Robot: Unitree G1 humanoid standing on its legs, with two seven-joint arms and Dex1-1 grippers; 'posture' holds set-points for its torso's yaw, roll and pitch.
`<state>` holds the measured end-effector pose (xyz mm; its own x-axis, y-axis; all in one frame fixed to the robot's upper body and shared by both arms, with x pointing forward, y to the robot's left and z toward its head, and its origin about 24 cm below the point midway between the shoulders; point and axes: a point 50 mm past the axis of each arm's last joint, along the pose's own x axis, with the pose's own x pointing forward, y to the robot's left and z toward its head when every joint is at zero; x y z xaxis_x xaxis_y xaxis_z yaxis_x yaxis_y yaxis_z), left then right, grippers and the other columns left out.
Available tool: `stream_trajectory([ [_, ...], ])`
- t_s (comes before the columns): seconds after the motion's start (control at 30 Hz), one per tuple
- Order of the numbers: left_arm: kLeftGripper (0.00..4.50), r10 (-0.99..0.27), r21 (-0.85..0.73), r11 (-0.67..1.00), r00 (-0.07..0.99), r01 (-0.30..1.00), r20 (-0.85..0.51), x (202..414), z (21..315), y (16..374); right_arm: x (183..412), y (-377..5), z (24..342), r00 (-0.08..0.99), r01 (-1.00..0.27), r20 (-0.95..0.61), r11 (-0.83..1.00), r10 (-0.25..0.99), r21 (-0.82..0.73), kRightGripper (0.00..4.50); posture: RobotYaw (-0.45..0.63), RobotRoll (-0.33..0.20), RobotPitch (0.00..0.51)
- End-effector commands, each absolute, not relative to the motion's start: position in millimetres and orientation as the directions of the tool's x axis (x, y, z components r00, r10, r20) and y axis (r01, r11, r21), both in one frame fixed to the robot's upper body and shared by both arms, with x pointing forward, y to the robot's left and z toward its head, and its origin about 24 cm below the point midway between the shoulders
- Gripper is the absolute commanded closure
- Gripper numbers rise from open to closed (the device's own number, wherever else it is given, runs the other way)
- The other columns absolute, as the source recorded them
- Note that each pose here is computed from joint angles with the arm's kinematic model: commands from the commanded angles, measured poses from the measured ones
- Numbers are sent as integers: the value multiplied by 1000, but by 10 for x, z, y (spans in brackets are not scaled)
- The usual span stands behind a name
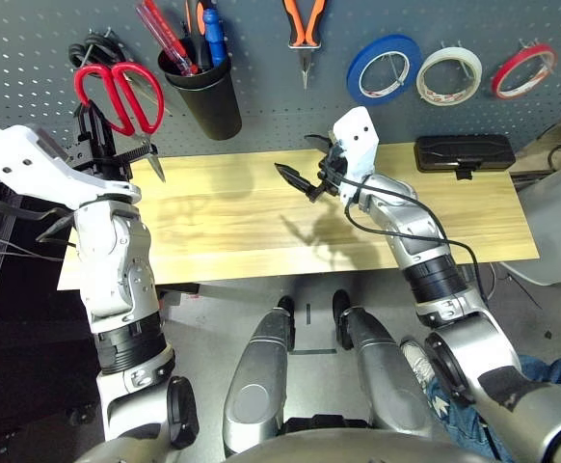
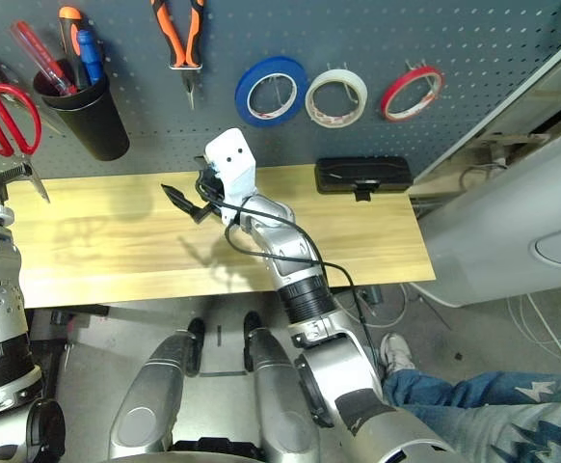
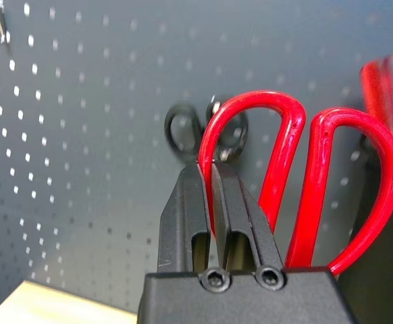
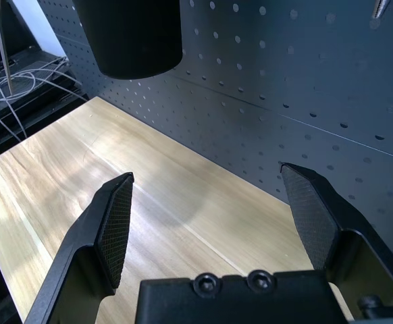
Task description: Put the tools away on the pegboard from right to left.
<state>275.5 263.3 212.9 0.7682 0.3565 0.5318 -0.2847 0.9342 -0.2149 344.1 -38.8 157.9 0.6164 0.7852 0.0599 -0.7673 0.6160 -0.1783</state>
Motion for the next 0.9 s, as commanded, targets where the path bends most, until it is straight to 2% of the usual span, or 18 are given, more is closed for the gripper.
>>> stream_trajectory([
  [0.03, 4480, 353, -201, 935, 750, -291, 559, 2708, 2168, 2659, 3408, -387, 1517, 607, -776, 48, 605, 793, -175, 0, 46, 0, 326],
  [0.23, 4480, 368, -199, 930, 738, -310, 565, 2714, 2198, 2724, 3397, -393, 1498, 606, -778, 44, 603, 794, -175, 0, 50, 0, 319],
  [0.9, 4480, 362, -163, 932, 812, -323, 458, 2996, 2091, 2912, 3377, -374, 1493, 606, -777, 48, 604, 794, -175, 0, 39, 0, 309],
])
